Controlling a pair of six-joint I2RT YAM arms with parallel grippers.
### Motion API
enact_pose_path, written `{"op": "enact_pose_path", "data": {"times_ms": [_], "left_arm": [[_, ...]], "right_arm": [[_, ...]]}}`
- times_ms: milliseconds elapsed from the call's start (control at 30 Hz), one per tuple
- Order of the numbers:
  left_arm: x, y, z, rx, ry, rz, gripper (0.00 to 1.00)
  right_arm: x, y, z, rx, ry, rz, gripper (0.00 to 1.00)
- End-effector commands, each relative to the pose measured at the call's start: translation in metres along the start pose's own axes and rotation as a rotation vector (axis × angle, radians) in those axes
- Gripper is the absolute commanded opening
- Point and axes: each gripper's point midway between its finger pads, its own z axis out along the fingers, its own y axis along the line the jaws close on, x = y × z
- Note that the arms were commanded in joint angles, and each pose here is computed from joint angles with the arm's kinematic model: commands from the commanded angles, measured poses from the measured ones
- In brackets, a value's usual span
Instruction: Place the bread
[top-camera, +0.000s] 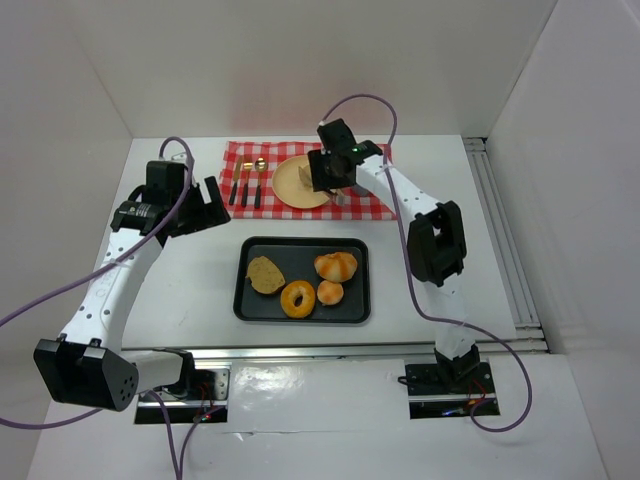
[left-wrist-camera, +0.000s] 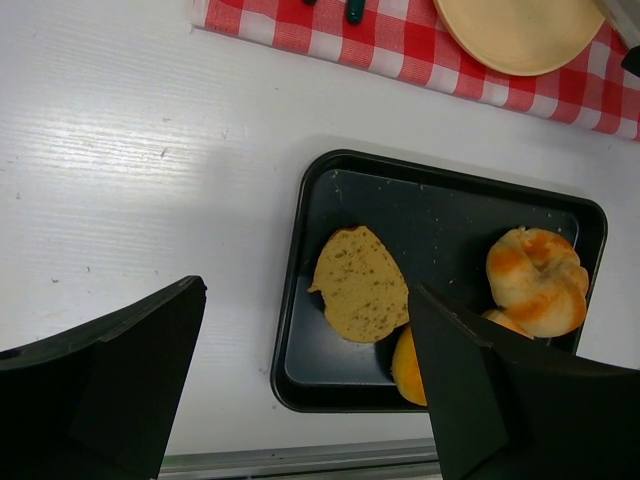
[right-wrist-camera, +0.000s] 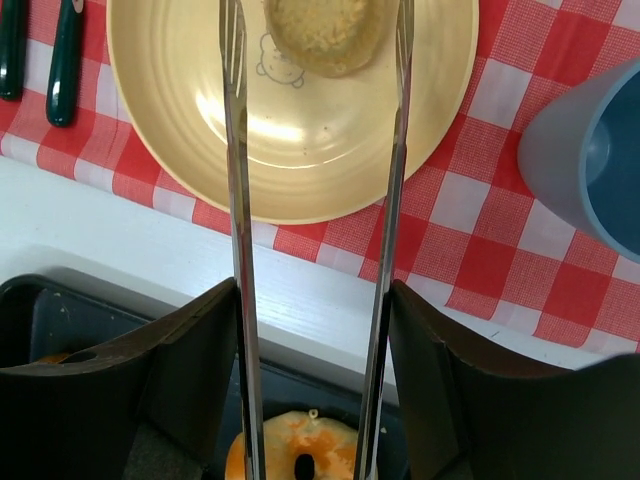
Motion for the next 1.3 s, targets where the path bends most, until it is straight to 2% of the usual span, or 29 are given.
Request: {"op": "enact_pose_path", "data": {"times_ms": [0, 133, 267, 433, 467, 500, 633, 733, 800, 1000, 1133, 1267], "left_arm": [[-0.006, -0.007, -0.004, 0.039, -0.009, 0.015, 0.95], [-0.005, -0.010, -0.004, 0.056, -0.002, 0.015, 0.95], [-0.006, -0.011, -0.007, 0.060, -0.012, 0.016, 0.95], [-0.003, -0.015, -0.012, 0.095, -0.009, 0.026, 0.95], [0.000, -0.017, -0.014, 0.108, -0.004, 0.026, 0.94], [0.001, -0.018, -0.014, 0.118, -0.001, 0.036, 0.94], [0.028, -0.031, -0.010, 0.192, 0.090, 0.050, 0.90], [0.063, -0.042, -0.010, 0.230, 0.181, 0.062, 0.88], [0.080, -0.037, -0.009, 0.188, 0.206, 0.052, 0.88], [0.069, -0.026, -0.023, 0.119, 0.137, 0.016, 0.93], [0.060, -0.023, -0.021, 0.095, 0.119, 0.001, 0.94], [0.059, -0.026, -0.021, 0.103, 0.124, 0.001, 0.94]], "right_arm": [[-0.055, 0.007, -0.042, -0.024, -0.179, 0.014, 0.66], [-0.065, 0.012, -0.071, -0.033, -0.220, 0.012, 0.66], [-0.060, 0.042, -0.124, -0.113, -0.237, -0.056, 0.65], [0.028, 0.077, -0.164, -0.220, -0.080, -0.169, 0.63], [0.045, 0.088, -0.187, -0.255, -0.078, -0.172, 0.63], [0.080, 0.085, -0.182, -0.250, 0.006, -0.184, 0.63], [0.138, 0.083, -0.208, -0.239, 0.073, -0.158, 0.63], [0.139, 0.074, -0.230, -0.224, 0.030, -0.082, 0.63], [0.137, 0.070, -0.242, -0.220, 0.018, -0.069, 0.63], [0.194, 0.084, -0.251, -0.279, 0.207, -0.127, 0.63], [0.227, 0.107, -0.252, -0.323, 0.293, -0.163, 0.63], [0.239, 0.121, -0.248, -0.321, 0.325, -0.201, 0.63]]}}
